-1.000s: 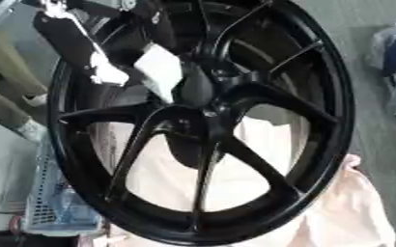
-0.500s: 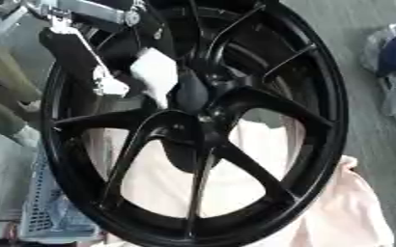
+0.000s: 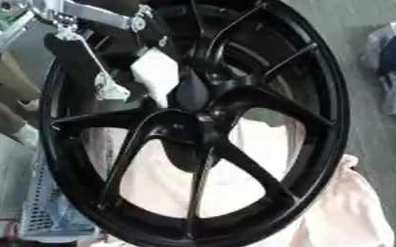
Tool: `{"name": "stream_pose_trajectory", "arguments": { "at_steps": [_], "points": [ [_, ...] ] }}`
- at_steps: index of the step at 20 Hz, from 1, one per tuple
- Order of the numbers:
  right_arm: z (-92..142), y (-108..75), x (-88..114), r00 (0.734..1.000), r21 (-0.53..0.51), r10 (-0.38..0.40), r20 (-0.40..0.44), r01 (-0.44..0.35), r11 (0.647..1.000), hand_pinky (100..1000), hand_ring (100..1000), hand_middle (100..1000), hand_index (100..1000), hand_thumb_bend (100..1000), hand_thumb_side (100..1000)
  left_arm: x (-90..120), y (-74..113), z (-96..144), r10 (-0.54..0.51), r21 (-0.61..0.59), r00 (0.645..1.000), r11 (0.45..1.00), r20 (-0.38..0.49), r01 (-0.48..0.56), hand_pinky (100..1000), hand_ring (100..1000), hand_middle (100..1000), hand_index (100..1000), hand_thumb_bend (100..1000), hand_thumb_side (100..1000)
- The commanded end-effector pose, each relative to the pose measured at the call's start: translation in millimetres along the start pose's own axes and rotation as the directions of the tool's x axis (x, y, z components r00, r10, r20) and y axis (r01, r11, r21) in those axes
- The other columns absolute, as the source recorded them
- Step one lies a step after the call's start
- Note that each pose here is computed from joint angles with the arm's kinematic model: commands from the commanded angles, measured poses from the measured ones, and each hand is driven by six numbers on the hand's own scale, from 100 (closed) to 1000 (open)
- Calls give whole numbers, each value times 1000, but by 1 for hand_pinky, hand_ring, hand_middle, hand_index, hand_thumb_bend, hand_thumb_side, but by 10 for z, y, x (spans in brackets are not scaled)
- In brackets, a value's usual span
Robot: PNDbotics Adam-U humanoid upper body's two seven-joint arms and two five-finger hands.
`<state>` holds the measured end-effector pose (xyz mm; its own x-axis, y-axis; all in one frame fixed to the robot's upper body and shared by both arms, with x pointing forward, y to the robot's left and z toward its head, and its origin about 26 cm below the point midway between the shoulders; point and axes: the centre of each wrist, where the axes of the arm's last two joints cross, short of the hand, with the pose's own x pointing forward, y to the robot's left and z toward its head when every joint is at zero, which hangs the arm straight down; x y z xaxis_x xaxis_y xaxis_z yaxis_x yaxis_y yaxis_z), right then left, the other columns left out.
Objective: Pull the pin out of the wheel hub.
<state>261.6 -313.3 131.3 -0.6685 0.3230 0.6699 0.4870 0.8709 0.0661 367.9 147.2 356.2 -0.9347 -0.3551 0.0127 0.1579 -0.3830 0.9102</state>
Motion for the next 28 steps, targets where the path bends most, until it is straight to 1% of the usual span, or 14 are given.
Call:
{"name": "stream_pose_trajectory", "arguments": {
  "at_steps": [1,5,8,11,14,17,19,22,25,28],
  "points": [
    [-41,10,52,1000,0,-17,15,17,1000,544,771,678,812,100,414,57,120,92,-19,25,1000,999,-3,19,760,563,339,497,100,125],
    [-38,7,51,1000,-2,-17,14,17,1000,544,771,679,812,100,418,70,184,168,0,60,1000,998,-1,0,708,480,224,369,100,165],
    [-39,1,50,1000,-4,-15,14,15,1000,545,771,679,812,100,413,95,260,258,23,99,1000,995,7,-23,699,467,203,336,100,178],
    [-31,-4,47,1000,-6,-13,11,13,1000,545,771,679,812,100,413,146,347,364,32,136,999,990,12,-33,698,465,198,326,100,185],
    [-24,-18,43,1000,-10,-9,11,9,1000,546,771,678,812,100,410,208,452,596,39,227,999,973,21,-42,700,460,192,322,100,202],
    [-22,-33,41,1000,-15,-4,15,4,1000,546,771,679,812,100,408,175,470,925,82,348,997,935,-3,-75,702,459,190,324,100,213],
    [-15,-45,37,1000,-18,2,16,-2,1000,546,771,678,812,100,407,77,410,1180,129,422,990,902,-55,-94,704,461,194,329,100,213],
    [-3,-68,31,1000,-27,13,17,-13,1000,547,771,679,812,100,405,-171,197,1603,237,530,955,841,-180,-108,706,461,196,333,100,220],
    [-3,-79,29,1000,-38,19,23,-18,999,548,772,679,812,100,403,-405,-77,1936,340,611,895,785,-289,-101,706,461,196,335,100,221],
    [-8,-70,30,1000,-43,14,26,-13,999,549,772,680,812,100,402,-580,-368,2142,421,661,827,746,-373,-82,705,465,205,346,100,222]
  ]
}}
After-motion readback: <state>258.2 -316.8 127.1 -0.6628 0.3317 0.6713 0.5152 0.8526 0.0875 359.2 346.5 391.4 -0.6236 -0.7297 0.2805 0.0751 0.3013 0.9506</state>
